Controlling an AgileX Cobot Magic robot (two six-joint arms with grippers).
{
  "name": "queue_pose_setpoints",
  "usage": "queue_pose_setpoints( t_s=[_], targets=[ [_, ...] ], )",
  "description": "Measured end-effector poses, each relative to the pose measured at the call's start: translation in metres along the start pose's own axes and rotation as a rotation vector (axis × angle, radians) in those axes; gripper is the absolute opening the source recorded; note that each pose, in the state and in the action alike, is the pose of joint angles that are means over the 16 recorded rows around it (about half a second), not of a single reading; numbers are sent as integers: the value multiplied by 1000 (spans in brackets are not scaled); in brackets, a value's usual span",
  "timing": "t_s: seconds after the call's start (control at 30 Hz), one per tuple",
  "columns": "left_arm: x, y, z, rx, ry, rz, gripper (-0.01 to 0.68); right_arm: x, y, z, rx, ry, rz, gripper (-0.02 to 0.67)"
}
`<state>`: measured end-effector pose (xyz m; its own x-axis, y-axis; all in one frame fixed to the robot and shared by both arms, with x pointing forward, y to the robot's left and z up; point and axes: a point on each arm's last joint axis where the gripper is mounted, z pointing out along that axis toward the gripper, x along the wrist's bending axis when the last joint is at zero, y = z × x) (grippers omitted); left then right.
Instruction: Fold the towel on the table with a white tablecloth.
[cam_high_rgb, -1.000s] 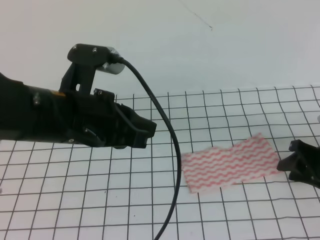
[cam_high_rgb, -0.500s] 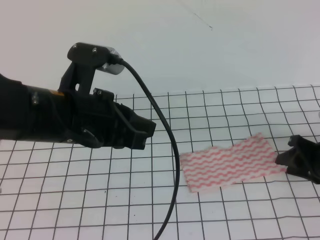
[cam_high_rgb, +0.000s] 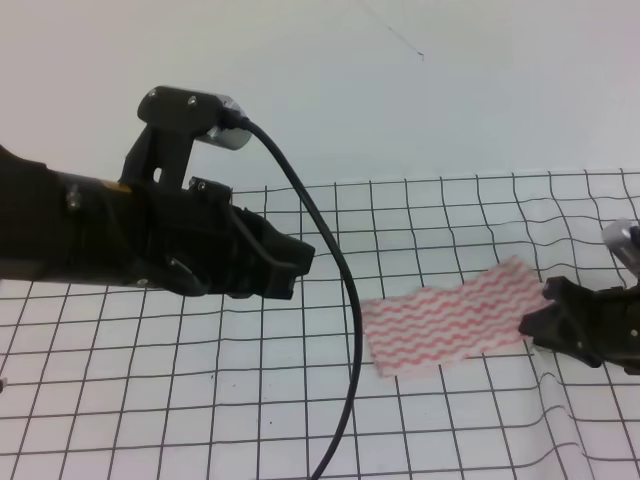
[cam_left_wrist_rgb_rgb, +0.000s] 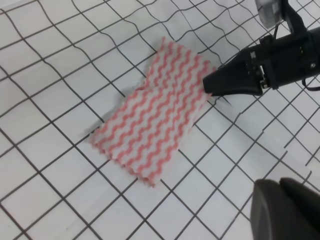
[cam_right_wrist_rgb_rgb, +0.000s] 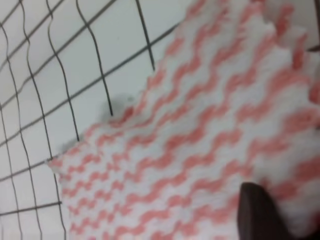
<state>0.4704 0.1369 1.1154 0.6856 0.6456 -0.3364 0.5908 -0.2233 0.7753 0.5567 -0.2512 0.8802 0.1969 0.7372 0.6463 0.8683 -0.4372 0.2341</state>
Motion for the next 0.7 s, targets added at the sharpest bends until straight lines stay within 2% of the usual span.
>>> queue_pose_setpoints(
  t_s=[0.23, 0.7],
  targets=[
    [-1, 0, 0, 0, -7, -9, -1, 8, -1, -5, -5, 19, -65, 126],
    [-2, -1, 0, 15, -27, -10, -1, 23, 0, -31, -11, -4, -263, 118]
  ],
)
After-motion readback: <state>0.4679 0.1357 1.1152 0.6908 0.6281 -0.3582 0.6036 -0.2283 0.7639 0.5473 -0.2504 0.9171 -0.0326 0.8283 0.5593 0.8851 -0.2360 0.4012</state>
